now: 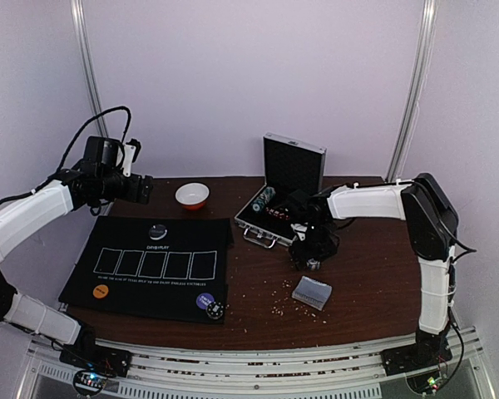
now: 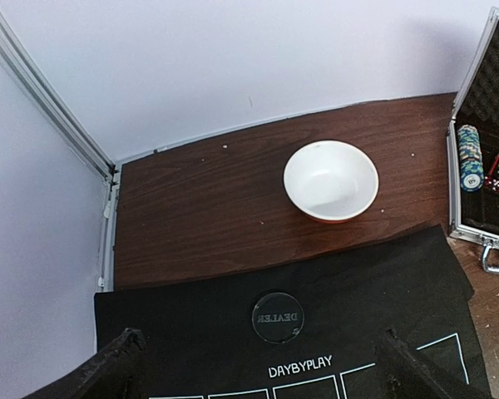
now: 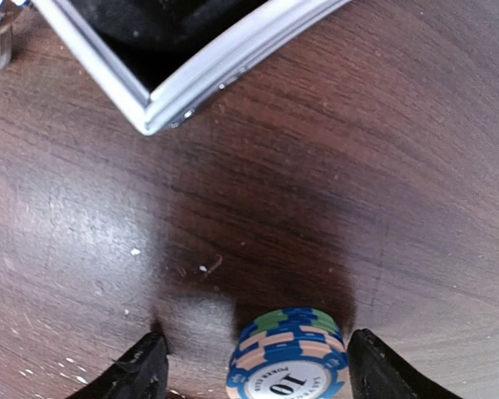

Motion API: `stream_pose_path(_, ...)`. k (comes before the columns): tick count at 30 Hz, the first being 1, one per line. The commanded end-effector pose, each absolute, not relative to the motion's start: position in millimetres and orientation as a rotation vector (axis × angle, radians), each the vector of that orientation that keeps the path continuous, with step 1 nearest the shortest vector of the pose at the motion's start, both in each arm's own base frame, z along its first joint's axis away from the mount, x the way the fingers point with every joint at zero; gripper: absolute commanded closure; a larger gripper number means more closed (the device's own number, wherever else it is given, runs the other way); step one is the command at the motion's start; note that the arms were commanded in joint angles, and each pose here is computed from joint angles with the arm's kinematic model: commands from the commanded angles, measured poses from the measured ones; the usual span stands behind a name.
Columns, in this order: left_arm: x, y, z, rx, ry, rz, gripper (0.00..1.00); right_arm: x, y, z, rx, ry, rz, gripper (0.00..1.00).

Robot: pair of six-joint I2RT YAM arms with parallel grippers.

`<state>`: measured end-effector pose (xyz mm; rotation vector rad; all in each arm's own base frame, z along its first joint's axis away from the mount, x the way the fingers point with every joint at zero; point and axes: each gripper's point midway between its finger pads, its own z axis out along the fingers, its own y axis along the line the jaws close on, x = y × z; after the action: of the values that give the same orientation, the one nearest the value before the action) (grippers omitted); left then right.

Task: Distribute texas hold em gaming equipment
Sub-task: Pick up the pile of poker chips from the pile of poker chips.

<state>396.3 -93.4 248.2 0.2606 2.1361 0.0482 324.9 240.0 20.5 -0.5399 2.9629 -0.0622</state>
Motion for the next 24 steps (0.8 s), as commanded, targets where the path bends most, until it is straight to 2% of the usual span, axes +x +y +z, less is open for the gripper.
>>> stream_pose_path(1,397.5,-91.7,256.4,0.26,2.101,0.051,0.02,312.9,230.9,1.4,-0.559,3.016,-0.065,0.32)
stream_pose_path(3,397.3,-91.0,257.1,0.259,2.1,0.054,0.02,307.9,227.8,-1.0,-0.56,3.034,-0.073,0.36)
stream_pose_path(9,396.8,-90.1,257.1,0.258,2.099,0.059,0.02,294.3,231.4,-0.2,-0.559,3.064,0.029,0.36)
stream_pose_path(16,397.6,-91.1,257.3,0.262,2.099,0.055,0.02,291.3,213.7,-10.4,-0.556,3.09,-0.1,0.38)
stream_pose_path(24,395.9,-89.3,259.3,0.26,2.093,0.065,0.02,286.4,224.1,-11.0,-0.562,3.116,0.014,0.64)
